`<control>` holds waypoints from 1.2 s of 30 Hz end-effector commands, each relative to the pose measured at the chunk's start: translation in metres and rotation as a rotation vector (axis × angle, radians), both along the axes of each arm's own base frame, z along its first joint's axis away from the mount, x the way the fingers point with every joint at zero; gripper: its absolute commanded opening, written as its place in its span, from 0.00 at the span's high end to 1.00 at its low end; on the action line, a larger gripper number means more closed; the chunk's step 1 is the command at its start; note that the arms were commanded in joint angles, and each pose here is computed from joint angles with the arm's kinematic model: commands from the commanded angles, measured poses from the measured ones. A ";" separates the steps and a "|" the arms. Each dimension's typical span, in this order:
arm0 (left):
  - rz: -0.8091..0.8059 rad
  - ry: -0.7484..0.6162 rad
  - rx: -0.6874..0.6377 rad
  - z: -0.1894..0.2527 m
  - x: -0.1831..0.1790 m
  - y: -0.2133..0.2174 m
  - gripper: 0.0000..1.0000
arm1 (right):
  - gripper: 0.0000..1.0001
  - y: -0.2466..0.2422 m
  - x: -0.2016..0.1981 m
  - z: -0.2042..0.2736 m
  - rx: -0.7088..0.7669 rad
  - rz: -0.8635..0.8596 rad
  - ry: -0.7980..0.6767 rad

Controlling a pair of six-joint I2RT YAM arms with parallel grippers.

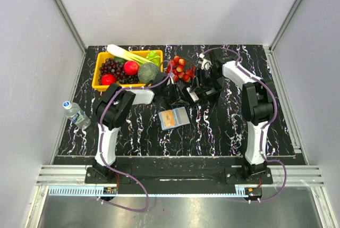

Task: Put the credit cards into the card holder
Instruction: Pick up the credit card from the storage box.

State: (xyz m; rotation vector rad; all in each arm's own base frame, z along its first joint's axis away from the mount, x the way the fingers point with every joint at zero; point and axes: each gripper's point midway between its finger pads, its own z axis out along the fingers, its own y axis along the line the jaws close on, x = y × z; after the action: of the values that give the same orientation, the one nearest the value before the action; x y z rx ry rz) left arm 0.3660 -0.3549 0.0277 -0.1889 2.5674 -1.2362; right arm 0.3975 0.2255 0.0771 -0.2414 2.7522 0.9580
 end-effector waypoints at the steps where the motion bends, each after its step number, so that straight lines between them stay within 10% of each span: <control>1: -0.012 -0.081 -0.069 0.026 0.013 -0.012 0.73 | 0.50 0.010 -0.006 0.036 0.042 0.018 -0.052; 36: -0.024 -0.074 -0.078 0.024 0.011 -0.015 0.73 | 0.94 -0.032 0.016 -0.014 -0.254 -0.085 -0.053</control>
State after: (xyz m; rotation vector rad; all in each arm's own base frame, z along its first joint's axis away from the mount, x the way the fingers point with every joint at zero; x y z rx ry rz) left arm 0.3663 -0.3557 0.0278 -0.1844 2.5633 -1.2428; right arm 0.4114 0.1995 0.0714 -0.1721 2.7791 0.6819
